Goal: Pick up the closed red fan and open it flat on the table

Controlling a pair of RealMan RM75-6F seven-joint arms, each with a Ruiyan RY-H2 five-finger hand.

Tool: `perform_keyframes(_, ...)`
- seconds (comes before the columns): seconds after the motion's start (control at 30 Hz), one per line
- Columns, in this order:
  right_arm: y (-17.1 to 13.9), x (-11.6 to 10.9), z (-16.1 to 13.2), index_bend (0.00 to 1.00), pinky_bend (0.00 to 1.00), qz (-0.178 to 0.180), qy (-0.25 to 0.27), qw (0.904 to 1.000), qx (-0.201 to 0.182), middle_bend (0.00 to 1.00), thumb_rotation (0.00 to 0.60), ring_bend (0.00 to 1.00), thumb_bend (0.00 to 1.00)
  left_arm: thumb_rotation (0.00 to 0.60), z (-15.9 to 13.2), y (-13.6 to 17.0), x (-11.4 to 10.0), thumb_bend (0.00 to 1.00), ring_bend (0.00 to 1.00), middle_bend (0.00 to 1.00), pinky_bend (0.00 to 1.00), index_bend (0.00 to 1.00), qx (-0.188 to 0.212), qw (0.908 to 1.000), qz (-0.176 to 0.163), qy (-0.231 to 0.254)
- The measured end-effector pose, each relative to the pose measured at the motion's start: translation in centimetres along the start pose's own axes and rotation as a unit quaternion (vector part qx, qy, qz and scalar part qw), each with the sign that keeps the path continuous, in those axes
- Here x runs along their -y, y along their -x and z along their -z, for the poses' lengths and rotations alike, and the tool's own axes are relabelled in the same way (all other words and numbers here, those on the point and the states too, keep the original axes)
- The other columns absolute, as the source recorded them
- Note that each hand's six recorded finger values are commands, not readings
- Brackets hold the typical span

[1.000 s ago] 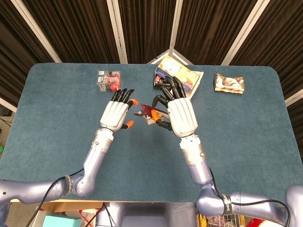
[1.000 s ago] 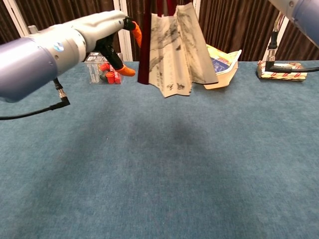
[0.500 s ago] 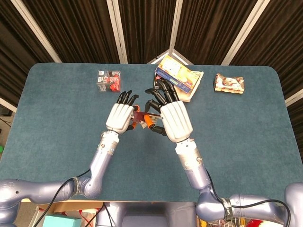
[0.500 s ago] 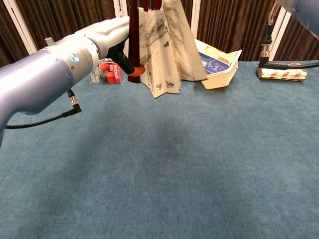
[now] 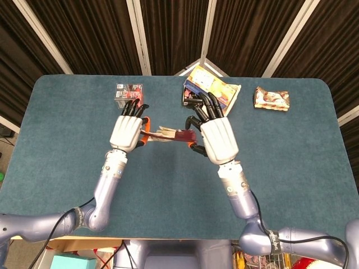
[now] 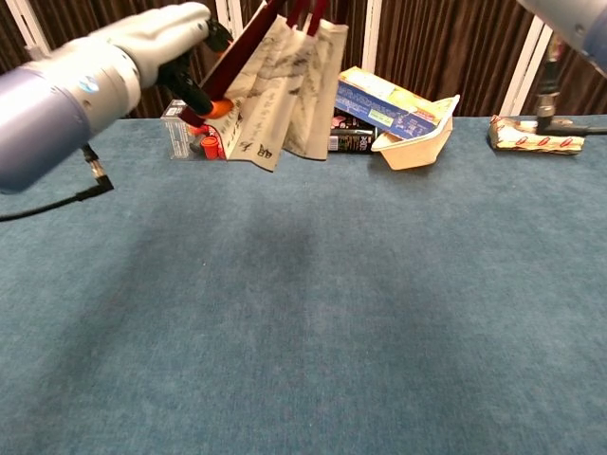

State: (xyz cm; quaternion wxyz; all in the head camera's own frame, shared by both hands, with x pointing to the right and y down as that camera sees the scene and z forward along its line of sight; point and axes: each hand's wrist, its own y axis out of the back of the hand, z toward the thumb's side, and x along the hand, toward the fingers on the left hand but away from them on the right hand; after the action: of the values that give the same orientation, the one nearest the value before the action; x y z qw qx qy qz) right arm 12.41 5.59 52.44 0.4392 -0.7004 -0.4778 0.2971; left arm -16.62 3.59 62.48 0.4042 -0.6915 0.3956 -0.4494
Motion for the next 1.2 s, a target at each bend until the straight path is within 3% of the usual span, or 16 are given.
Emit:
perform_keyframes(0.33, -0.5, -0.9, 4.0, 0.78, 0.05, 0.0, -0.069, 0.9976, 0.005, 0.29, 0.6, 0.08, 0.68, 0.6, 3.1, 0.3, -2.0, 0.51, 0.0, 0.16, 0.0, 0.67, -0.018, 0.9997, -0.012, -0.014)
perform_keyframes(0.6, -1.3, -1.8, 6.6, 0.79, 0.05, -0.002, -0.137, 0.9905, -0.002, 0.29, 0.6, 0.08, 0.68, 0.6, 5.0, 0.7, -3.9, 0.51, 0.0, 0.16, 0.0, 0.67, -0.027, 0.9991, -0.025, -0.019)
perform_keyframes(0.77, -2.1, -2.3, 7.8, 0.79, 0.05, -0.005, -0.149, 0.9887, 0.006, 0.29, 0.6, 0.08, 0.68, 0.6, 5.8, 1.1, -4.9, 0.51, 0.0, 0.16, 0.0, 0.67, -0.03, 0.9988, -0.031, -0.021)
perform_keyframes(1.2, -4.0, -2.6, 9.1, 0.79, 0.05, -0.019, -0.181, 0.9833, 0.004, 0.29, 0.6, 0.08, 0.68, 0.6, 5.6, 2.0, -4.6, 0.51, 0.0, 0.16, 0.0, 0.67, -0.021, 0.9993, -0.021, -0.022)
